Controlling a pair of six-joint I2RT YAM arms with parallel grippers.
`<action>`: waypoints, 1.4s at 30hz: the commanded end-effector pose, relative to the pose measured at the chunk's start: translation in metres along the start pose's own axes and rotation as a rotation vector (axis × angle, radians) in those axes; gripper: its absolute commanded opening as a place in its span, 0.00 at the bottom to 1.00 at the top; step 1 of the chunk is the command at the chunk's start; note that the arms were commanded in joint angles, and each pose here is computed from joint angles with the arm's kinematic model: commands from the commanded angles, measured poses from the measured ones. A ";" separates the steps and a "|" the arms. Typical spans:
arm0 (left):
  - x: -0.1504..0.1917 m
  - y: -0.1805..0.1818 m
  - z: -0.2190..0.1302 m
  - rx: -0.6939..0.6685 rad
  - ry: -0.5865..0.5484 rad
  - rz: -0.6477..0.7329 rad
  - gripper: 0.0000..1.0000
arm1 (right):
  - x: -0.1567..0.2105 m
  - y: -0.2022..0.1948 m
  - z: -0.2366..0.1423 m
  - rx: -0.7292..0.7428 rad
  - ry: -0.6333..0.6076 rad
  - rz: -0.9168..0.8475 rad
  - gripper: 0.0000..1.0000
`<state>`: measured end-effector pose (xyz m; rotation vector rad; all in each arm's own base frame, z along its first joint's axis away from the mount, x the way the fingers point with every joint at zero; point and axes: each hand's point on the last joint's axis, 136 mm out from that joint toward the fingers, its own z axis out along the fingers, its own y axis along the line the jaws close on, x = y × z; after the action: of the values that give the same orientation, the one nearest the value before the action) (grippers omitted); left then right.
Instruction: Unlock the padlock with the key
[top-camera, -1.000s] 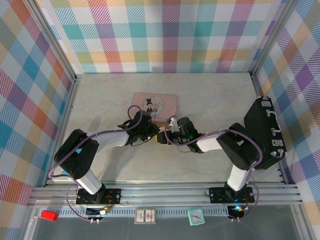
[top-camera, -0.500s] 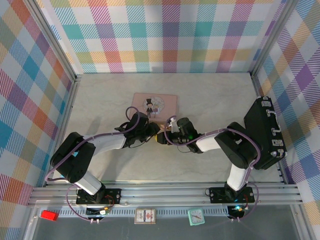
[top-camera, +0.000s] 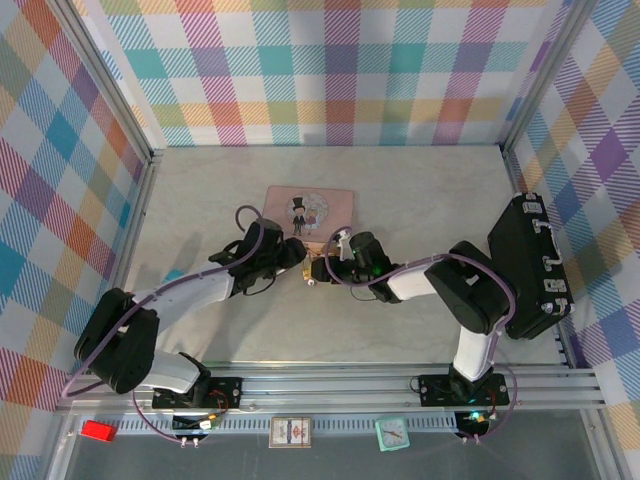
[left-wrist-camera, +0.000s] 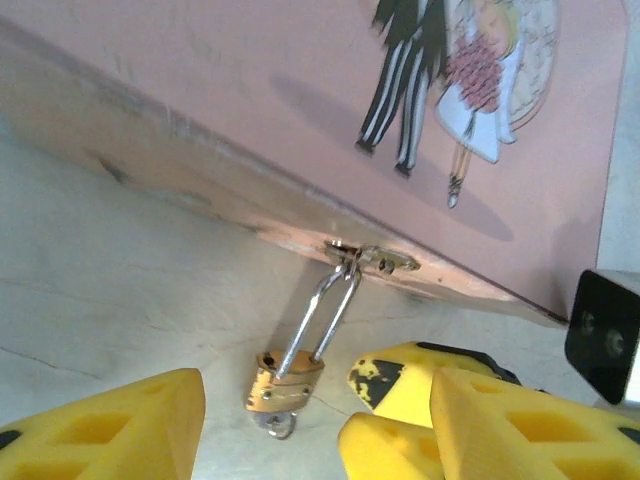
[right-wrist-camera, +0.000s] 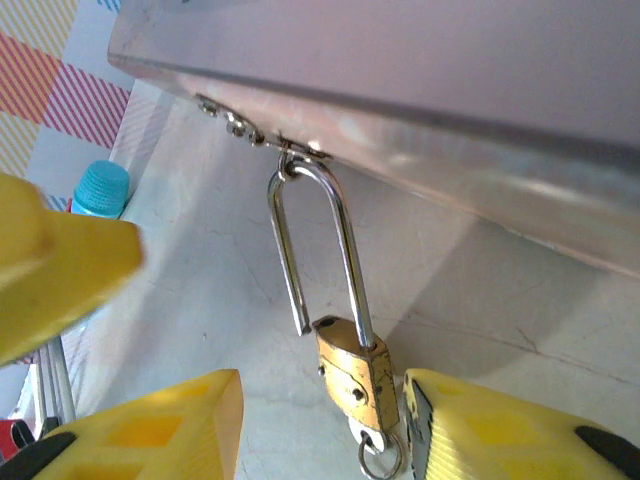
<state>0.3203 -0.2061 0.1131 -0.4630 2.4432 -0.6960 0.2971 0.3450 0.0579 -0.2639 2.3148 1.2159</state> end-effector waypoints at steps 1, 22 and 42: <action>-0.026 0.003 -0.024 -0.104 -0.060 0.184 0.62 | -0.008 -0.004 0.010 0.026 -0.013 0.016 0.46; -0.093 0.031 0.043 -0.146 0.037 0.154 0.66 | 0.029 -0.036 0.027 0.098 0.105 0.105 0.36; -0.082 0.069 0.060 -0.269 0.042 0.075 0.63 | 0.038 -0.040 0.018 0.214 0.072 0.008 0.41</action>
<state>0.4313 -0.1496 0.1174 -0.3886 2.4515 -0.4409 0.3139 0.3656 0.0529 -0.2608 2.2719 1.1233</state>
